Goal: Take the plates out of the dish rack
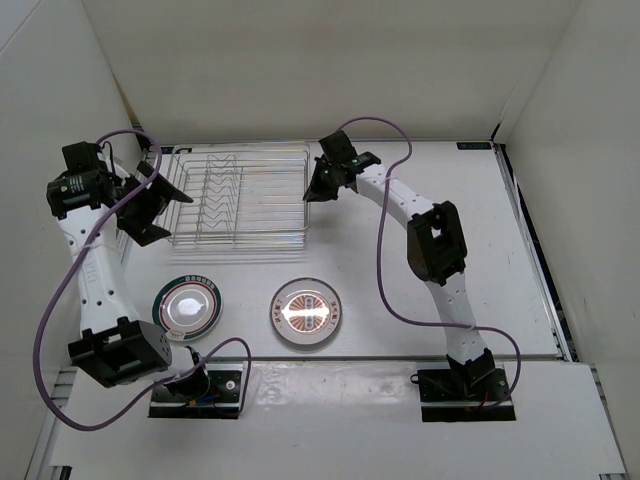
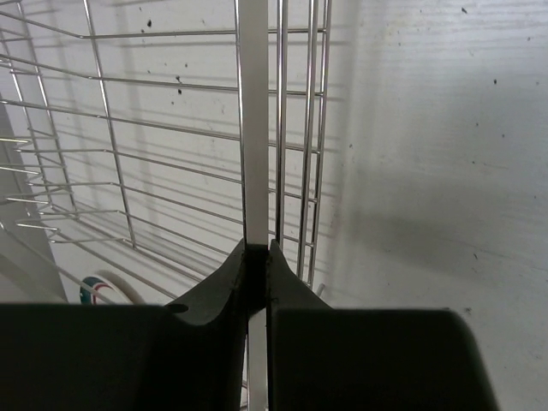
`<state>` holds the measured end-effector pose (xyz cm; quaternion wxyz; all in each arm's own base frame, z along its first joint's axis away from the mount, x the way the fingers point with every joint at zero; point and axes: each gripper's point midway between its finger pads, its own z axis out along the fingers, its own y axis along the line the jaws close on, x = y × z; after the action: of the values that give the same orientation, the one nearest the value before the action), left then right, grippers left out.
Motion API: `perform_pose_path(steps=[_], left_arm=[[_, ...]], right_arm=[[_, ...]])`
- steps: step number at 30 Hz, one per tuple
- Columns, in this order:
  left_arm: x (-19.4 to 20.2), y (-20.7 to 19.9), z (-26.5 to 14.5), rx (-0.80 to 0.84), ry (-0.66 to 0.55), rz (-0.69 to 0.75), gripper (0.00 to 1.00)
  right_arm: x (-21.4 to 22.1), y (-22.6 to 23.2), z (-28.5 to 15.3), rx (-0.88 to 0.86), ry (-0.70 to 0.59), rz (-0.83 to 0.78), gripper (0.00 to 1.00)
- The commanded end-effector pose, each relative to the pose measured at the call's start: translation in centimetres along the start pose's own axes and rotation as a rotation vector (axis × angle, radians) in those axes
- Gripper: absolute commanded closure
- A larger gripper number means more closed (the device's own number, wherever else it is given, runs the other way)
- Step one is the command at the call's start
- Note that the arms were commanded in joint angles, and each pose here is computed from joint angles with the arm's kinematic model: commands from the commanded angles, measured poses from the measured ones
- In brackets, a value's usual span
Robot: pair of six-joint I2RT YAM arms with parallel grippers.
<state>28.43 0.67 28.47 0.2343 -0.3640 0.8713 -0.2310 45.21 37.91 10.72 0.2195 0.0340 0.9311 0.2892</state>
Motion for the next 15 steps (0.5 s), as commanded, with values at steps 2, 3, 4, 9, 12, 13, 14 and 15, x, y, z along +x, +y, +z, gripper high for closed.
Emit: perform_pose_path(steps=[2,3,4,9,12,13,14,15], left_arm=[[8.1,3.1,-4.0,-0.201,0.319,-0.159,0.0],[8.0,3.2,-3.9,-0.203,0.321,-0.16,0.0],[7.9,3.1,-3.9,-0.203,0.318,-0.158,0.0],[7.7,3.0,-3.8,-0.203,0.32,-0.156,0.0],[7.7,3.1,-3.7,-0.208,0.324,-0.163,0.0],[7.7,3.1,-3.6,-0.211,0.326,-0.169,0.0],[7.7,3.2,-3.7,-0.211,0.326,-0.169,0.0],[7.7,3.2,-3.6,-0.212,0.33,-0.173,0.0]], right_arm=[[-2.9,-1.4,2.5,-0.007,-0.058,0.085,1.0],[-2.9,-1.3,2.7,-0.026,-0.049,0.078,1.0],[-3.0,-1.2,2.7,-0.046,-0.038,0.074,1.0],[-2.8,-2.1,2.8,-0.073,0.008,0.004,1.0],[-3.2,-2.7,2.6,-0.092,0.014,-0.009,1.0],[-3.3,-2.3,2.4,-0.102,0.013,-0.012,1.0],[-3.5,-2.4,2.4,-0.104,0.008,-0.012,0.78],[-3.4,-2.1,2.3,-0.119,0.01,-0.013,0.67]])
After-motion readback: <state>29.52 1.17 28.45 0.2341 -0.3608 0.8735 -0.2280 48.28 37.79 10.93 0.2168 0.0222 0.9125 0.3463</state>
